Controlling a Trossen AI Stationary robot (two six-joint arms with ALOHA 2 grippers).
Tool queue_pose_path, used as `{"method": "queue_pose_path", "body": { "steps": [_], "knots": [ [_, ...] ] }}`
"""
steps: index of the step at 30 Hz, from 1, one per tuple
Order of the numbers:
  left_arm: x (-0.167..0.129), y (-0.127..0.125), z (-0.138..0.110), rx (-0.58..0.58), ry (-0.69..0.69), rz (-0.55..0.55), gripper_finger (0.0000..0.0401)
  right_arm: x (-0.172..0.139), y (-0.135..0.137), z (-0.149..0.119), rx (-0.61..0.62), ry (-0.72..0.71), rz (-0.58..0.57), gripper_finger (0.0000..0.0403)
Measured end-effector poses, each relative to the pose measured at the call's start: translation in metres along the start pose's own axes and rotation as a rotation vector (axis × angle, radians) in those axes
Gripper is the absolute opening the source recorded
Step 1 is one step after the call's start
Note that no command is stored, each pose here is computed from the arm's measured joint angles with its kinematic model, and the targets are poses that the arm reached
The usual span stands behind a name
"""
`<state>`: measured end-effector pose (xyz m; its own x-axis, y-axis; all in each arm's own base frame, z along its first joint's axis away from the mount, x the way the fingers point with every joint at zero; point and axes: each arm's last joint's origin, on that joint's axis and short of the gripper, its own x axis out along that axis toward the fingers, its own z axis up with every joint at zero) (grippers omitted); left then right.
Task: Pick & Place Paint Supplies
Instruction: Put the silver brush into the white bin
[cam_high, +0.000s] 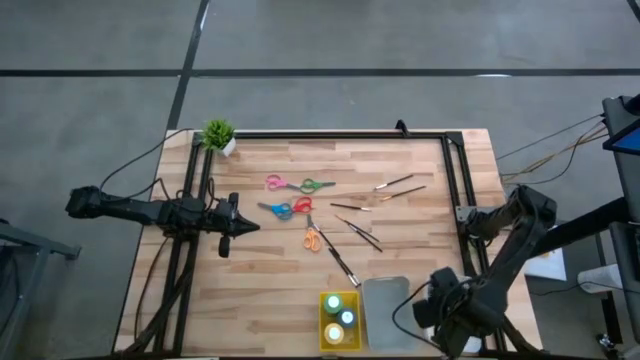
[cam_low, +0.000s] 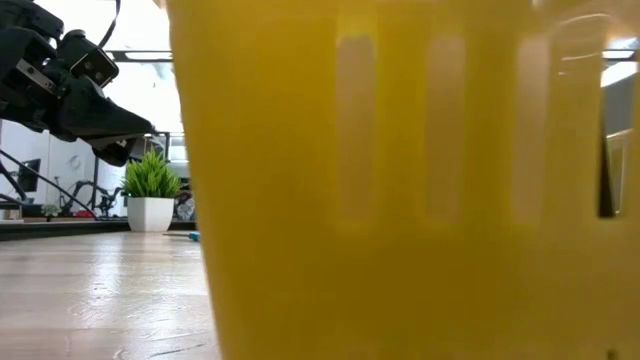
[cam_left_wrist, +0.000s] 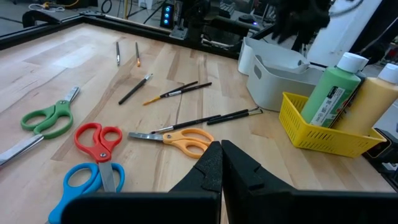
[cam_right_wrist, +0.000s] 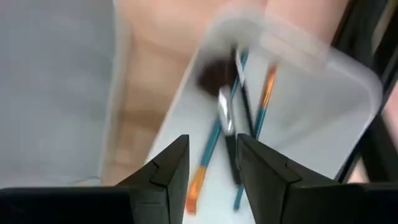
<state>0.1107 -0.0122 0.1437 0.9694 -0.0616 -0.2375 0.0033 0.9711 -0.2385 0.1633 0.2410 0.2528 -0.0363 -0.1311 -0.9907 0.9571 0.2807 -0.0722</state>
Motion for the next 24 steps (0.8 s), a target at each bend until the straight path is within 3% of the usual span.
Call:
{"method": "queue_pose_path", "body": {
  "steps": [9, 17, 24],
  "knots": [
    [0.0, 0.0, 0.0, 0.0, 0.0, 0.0, 0.0, -0.02, -0.007, 0.049, -0.096, -0.259, 0.086, 0.0132],
    [0.0, 0.0, 0.0, 0.0, 0.0, 0.0, 0.0, -0.006, 0.012, 0.097, -0.344, -0.416, -0.017, 0.0132],
    [0.0, 0.0, 0.0, 0.0, 0.0, 0.001, 0.0, 0.005, 0.037, 0.14, -0.393, -0.432, -0.037, 0.0132]
  ]
}}
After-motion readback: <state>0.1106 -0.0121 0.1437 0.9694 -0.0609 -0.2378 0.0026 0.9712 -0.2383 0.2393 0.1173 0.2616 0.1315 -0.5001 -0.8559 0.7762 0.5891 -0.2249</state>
